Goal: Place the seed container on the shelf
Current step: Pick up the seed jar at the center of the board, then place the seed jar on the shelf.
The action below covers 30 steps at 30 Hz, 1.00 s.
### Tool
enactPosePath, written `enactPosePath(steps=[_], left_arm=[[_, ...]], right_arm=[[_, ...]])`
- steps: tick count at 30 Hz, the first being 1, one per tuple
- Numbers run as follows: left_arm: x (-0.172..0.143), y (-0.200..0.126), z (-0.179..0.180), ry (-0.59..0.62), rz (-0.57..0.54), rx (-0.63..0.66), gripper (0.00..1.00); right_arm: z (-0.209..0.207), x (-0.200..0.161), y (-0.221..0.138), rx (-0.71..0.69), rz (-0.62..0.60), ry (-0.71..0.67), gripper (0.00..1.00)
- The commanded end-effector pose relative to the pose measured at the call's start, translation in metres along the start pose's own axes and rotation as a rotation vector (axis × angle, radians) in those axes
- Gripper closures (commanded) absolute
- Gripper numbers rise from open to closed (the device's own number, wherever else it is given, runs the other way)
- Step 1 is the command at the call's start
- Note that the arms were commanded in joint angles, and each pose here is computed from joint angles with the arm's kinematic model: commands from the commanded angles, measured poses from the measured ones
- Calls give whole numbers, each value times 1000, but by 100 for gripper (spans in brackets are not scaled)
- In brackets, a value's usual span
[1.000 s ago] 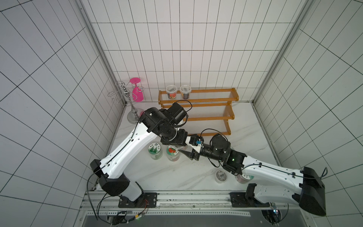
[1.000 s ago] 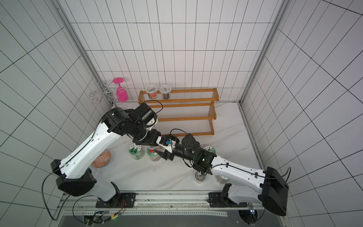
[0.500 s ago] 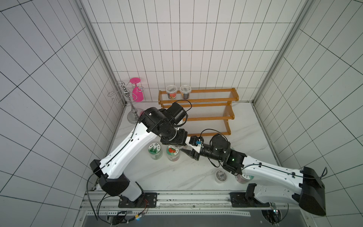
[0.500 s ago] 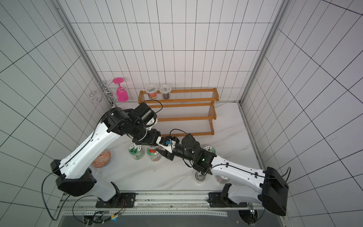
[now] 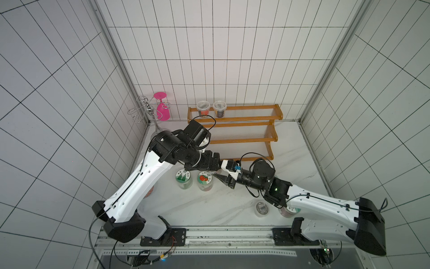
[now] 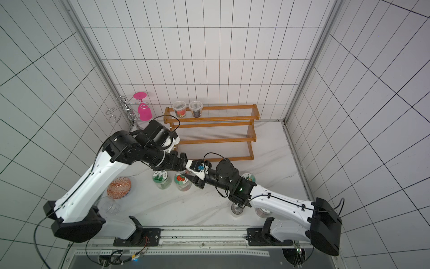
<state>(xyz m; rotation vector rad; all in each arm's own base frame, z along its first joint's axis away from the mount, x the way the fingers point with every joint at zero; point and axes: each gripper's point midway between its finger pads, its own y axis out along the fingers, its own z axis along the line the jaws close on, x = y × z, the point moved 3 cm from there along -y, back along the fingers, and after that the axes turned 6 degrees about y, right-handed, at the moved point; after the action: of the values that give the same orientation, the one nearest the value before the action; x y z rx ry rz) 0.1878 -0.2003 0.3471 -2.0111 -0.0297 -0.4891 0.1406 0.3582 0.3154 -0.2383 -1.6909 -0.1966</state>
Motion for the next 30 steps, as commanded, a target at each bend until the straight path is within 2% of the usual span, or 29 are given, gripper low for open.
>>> enactPosePath(steps=[1,5,12,15,23,30], left_arm=[[16,-24,-1,29,-167,-51,2],[22,-40,1,40,-263,-80,1],[23,-50,3,50,-325,-96,1],[24,-60,3,60,-386,-100,2],[18,-88,10,73,-578,-102,2],[11,-96,20,53,-640,-75,2]], right_arm=[[-7,14,-9,-32,-83,34,51],[-13,18,-14,-46,-114,55,51],[-27,26,-23,-83,-175,93,52],[-42,36,-31,-125,-215,100,52],[-117,63,-45,-324,-264,65,52],[-186,75,-39,-457,-259,42,52]])
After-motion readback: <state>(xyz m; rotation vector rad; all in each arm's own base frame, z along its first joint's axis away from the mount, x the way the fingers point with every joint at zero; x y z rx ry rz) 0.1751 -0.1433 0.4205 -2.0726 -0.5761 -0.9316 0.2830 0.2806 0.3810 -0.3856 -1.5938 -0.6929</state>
